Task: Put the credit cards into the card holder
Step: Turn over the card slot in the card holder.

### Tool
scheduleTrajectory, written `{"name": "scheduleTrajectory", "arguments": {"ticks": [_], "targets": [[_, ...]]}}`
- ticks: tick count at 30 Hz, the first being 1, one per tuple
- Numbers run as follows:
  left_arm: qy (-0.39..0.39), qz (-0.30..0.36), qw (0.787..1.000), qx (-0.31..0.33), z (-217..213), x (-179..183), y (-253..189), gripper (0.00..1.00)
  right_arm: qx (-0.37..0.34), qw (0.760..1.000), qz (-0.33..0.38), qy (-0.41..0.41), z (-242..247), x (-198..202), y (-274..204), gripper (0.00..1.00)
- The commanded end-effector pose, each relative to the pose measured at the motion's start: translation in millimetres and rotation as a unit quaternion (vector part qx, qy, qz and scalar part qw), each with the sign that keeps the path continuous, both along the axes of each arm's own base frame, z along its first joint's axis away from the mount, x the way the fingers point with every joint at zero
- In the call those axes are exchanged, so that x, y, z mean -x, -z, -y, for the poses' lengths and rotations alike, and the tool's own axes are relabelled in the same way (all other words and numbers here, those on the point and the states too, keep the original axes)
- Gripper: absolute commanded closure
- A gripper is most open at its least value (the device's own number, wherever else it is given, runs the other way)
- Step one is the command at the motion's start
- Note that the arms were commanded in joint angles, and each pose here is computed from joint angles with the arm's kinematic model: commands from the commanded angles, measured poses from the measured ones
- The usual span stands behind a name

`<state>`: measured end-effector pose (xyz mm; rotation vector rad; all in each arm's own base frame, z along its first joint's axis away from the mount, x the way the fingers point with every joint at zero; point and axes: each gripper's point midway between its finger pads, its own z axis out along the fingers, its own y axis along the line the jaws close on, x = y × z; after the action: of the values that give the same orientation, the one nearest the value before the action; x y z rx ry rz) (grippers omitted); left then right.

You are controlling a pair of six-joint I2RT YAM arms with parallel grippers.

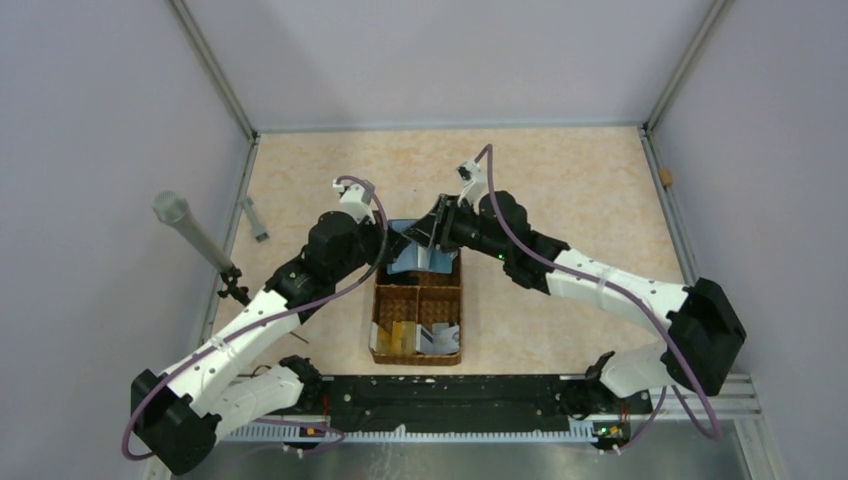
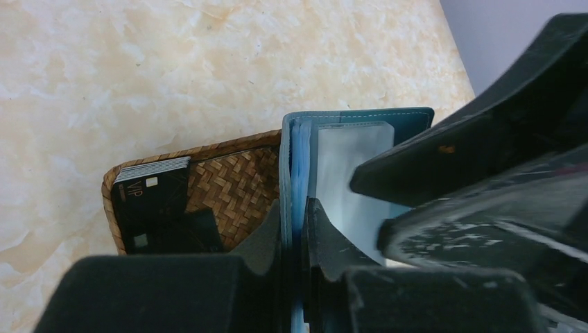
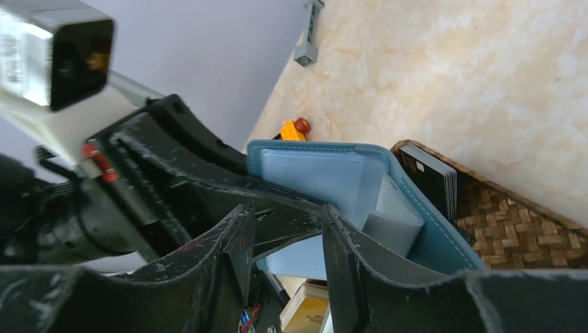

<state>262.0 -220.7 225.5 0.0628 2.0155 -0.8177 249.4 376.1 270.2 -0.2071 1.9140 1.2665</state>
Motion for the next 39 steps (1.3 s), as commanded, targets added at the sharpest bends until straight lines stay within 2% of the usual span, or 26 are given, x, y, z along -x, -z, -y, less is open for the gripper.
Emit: {"name": "scheduleTrajectory", "arguments": {"ticks": [1,6,10,14,19,22,28,32,33,39], "targets": [[-0.009,0.04,0.999,0.025,0.6,-8.1,-27.4,1.0,-0.042,0.999,-0.017,0.02,-13.1,-7.5,-22.3,0.58],[-0.021,0.05,0.998,0.02,-9.8,-9.0,-33.8,1.0,0.035,0.995,-0.015,0.097,15.1,-25.0,5.1,0.58],[-0.015,0.052,0.998,0.028,-15.2,-8.7,-39.9,1.0,0.068,0.991,-0.01,0.118,32.0,-25.1,15.8,0.57],[0.022,0.065,0.996,0.06,-10.7,-3.7,-52.6,1.0,0.058,0.994,-0.007,0.096,30.0,-21.4,21.9,0.55],[0.056,0.079,0.991,0.096,-10.0,3.1,-68.9,1.0,0.019,0.998,-0.008,0.06,29.2,-20.8,33.9,0.58],[0.086,0.082,0.985,0.121,-5.2,9.4,-75.3,1.0,-0.006,0.999,0.002,0.04,28.5,-21.7,33.4,0.67],[0.134,0.073,0.978,0.143,3.9,18.2,-74.6,1.0,-0.019,0.999,0.051,0.002,21.5,-20.5,19.3,0.77],[0.145,0.066,0.976,0.149,3.8,19.8,-72.9,1.0,-0.002,0.998,0.064,0.02,26.8,-27.3,18.0,0.98],[0.149,0.066,0.974,0.155,3.7,20.7,-74.8,1.0,0.005,0.998,0.066,0.025,28.1,-29.1,20.7,1.0],[0.189,0.078,0.96,0.194,9.2,28.4,-91.0,1.0,0.003,0.997,0.076,-0.002,18.2,-28.7,25.1,1.0]]}}
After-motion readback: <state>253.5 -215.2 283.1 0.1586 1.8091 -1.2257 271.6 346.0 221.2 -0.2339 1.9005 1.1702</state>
